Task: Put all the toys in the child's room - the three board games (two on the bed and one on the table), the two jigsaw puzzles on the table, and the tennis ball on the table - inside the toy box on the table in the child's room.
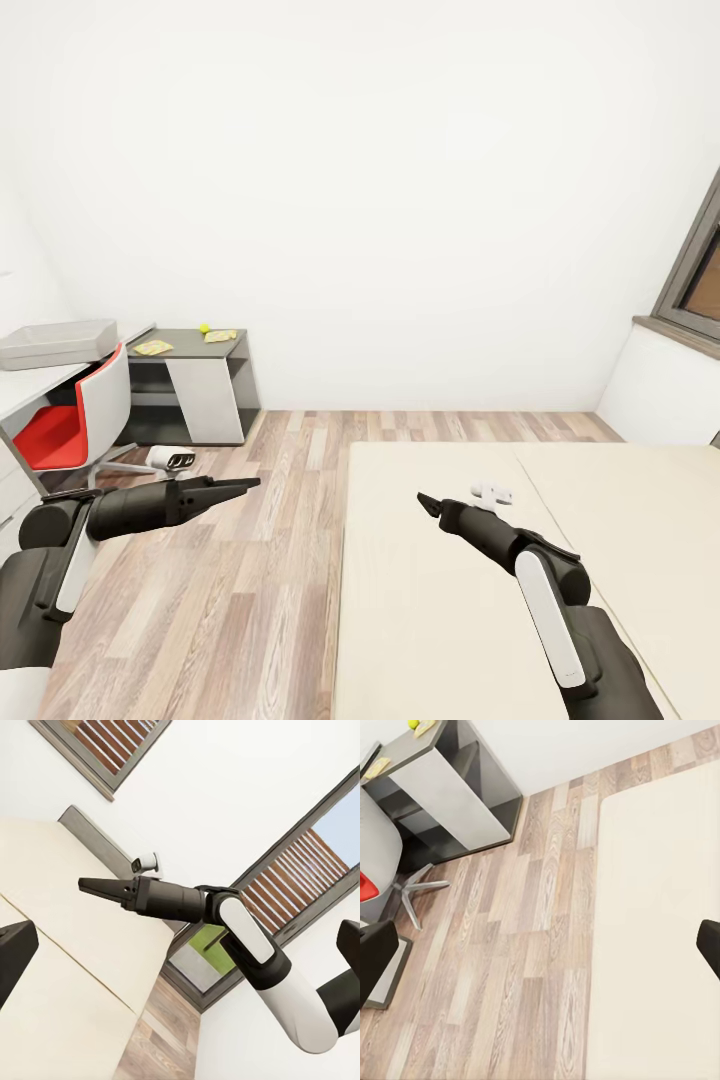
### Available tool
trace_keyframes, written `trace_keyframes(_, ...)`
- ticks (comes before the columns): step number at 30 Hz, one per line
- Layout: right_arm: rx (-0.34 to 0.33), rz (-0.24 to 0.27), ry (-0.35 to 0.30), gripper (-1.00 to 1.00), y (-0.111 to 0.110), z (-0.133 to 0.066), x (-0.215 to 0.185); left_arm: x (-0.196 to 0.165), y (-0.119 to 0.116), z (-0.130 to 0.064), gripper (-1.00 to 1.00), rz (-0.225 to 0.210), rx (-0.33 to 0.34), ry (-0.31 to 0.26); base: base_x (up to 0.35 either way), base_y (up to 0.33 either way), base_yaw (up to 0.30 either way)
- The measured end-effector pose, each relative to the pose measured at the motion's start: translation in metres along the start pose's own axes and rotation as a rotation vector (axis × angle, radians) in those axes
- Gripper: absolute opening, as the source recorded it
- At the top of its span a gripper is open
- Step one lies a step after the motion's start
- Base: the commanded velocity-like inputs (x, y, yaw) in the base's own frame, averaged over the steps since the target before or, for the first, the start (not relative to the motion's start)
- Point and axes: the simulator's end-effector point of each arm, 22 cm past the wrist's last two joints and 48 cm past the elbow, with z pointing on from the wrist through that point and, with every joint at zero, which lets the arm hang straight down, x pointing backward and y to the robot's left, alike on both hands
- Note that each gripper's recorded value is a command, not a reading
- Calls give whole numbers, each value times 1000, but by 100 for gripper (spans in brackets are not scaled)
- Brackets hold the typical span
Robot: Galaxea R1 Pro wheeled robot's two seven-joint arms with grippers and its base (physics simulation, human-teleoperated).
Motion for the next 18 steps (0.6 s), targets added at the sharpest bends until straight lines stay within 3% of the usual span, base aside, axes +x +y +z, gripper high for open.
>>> trace_keyframes(11, 0, 0, 0, 100, 0, 0, 0, 0, 0, 0, 100, 0, -1, 0, 0, 10, 0)
trace_keyframes(18, 0, 0, 0, 100, 0, 0, 0, 0, 0, -1, 100, 1, -3, 0, 0, 123, 0)
